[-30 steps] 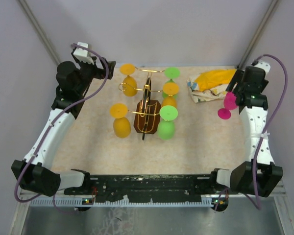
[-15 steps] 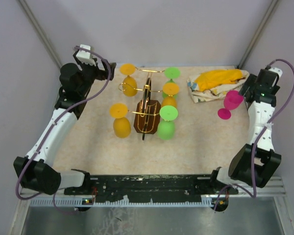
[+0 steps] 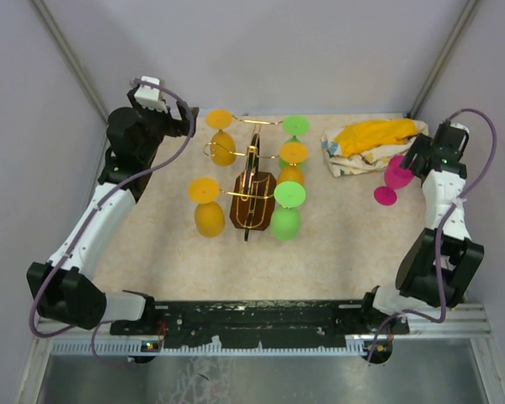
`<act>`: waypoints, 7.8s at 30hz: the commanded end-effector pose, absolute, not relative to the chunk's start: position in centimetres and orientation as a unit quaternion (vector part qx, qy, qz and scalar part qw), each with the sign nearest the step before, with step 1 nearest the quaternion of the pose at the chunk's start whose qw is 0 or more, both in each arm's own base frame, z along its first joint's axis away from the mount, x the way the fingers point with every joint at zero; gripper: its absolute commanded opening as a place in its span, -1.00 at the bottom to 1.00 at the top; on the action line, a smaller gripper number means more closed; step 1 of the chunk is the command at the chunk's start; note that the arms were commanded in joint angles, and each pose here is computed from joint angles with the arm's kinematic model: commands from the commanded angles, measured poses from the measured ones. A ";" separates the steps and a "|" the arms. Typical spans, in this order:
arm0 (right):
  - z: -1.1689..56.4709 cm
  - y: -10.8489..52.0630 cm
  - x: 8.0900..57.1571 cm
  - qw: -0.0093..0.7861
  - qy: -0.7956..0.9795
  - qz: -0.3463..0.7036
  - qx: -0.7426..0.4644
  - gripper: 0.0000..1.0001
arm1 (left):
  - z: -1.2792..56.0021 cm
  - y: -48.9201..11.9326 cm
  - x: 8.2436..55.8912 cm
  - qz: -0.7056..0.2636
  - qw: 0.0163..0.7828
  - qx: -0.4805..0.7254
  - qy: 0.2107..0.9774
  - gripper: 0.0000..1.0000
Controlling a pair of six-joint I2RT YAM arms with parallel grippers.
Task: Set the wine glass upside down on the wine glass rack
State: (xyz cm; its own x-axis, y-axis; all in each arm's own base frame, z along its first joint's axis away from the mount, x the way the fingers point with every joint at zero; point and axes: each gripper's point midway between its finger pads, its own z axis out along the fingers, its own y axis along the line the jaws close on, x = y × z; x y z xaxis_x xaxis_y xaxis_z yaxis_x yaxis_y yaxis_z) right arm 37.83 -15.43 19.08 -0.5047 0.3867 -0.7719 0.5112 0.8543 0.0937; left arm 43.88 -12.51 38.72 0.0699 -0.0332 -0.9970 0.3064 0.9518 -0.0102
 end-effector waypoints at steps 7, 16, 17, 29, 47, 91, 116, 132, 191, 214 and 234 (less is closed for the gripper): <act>17.4 -15.7 37.7 0.404 0.873 -0.078 0.263 0.10 | 39.3 -12.3 44.9 -0.110 0.736 0.098 0.661 1.00; 17.6 -15.4 37.9 0.413 0.871 -0.067 0.258 -0.57 | 39.6 -12.9 45.1 -0.130 0.732 0.096 0.662 1.00; 17.6 -15.3 38.0 0.413 0.871 -0.065 0.258 -0.64 | 39.7 -12.9 45.0 -0.132 0.731 0.095 0.662 1.00; 23.1 -15.5 38.9 0.479 0.839 -0.067 0.248 -1.00 | 40.5 -14.1 45.2 -0.175 0.703 0.082 0.684 0.99; 47.1 -0.7 41.3 0.794 0.603 -0.047 0.070 -1.00 | 45.7 -14.4 45.1 -0.324 0.641 -0.107 0.687 1.00; 48.9 36.0 34.8 0.907 0.318 0.198 -0.193 -1.00 | 44.6 -15.4 42.2 -0.606 0.445 -0.367 0.548 0.42; 47.7 38.3 32.8 0.898 0.309 0.200 -0.242 -1.00 | 44.6 -15.6 42.1 -0.616 0.447 -0.356 0.542 -0.26; 47.7 38.6 32.0 0.896 0.302 0.210 -0.248 -0.97 | 46.3 -17.1 42.0 -0.645 0.472 -0.273 0.535 -0.72; 49.4 26.9 37.4 0.827 0.533 0.051 -0.169 0.53 | 38.3 -9.0 37.9 -0.235 0.776 0.116 0.573 -1.00; 47.8 24.8 37.9 0.823 0.543 0.029 -0.165 0.58 | 31.0 -16.2 31.8 -0.386 0.696 0.352 0.492 -1.00; 47.6 25.1 38.6 0.821 0.544 0.017 -0.171 0.63 | 29.1 -17.1 33.5 -0.452 0.682 0.346 0.460 -1.00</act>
